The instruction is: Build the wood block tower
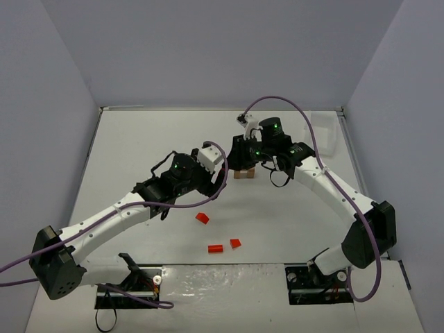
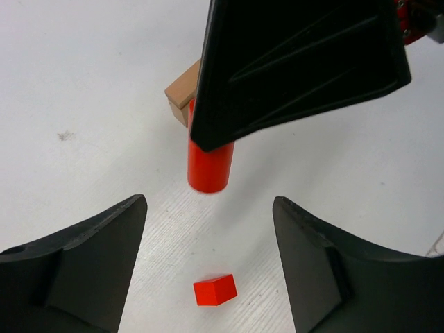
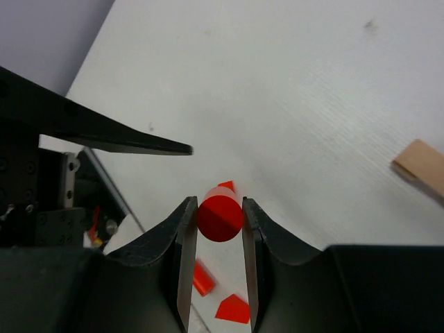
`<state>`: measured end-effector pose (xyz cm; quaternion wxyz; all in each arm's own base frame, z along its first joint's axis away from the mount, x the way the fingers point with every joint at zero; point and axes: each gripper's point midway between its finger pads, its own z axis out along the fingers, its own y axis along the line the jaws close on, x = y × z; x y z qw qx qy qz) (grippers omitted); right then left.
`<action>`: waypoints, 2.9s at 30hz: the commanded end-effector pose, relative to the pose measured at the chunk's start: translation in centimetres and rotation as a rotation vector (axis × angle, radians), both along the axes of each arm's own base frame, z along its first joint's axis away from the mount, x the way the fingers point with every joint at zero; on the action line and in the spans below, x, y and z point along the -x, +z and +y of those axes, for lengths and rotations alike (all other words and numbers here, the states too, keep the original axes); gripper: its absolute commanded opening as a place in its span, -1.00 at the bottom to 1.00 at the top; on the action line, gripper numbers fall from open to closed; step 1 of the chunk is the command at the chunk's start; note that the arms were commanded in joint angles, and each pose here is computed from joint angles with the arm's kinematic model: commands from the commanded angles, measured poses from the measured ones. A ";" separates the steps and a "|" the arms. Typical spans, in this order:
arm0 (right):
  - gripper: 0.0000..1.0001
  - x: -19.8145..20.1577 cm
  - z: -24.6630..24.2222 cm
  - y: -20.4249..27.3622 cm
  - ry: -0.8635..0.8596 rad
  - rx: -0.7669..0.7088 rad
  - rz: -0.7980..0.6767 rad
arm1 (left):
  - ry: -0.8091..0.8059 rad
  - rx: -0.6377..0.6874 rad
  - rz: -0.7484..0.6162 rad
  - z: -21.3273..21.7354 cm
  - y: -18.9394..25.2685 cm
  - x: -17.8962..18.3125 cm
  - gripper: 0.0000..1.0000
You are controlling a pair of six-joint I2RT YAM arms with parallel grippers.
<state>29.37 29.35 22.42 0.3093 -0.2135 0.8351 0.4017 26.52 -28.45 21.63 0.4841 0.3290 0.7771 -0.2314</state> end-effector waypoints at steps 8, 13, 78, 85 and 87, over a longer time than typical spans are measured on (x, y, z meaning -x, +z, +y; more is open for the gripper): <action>-1.00 -7.2 -7.4 1.7 -0.390 0.342 -0.337 | 0.382 0.019 0.012 7.2 -0.1 -2.2 0.54; -1.00 -9.0 -9.7 0.4 -0.484 0.478 -0.356 | 0.562 0.027 0.094 12.9 -1.5 -2.4 0.57; -1.00 -11.4 -9.9 -9.2 -0.570 0.556 -0.148 | 0.797 -0.105 0.008 21.2 -2.5 -1.5 0.94; -1.00 -11.4 -9.9 -9.4 -0.573 0.555 -0.148 | 0.792 -0.100 0.009 21.1 -2.5 -1.5 0.94; -1.00 -11.4 -9.9 -9.5 -0.575 0.555 -0.148 | 0.788 -0.102 0.008 21.1 -2.5 -1.5 0.94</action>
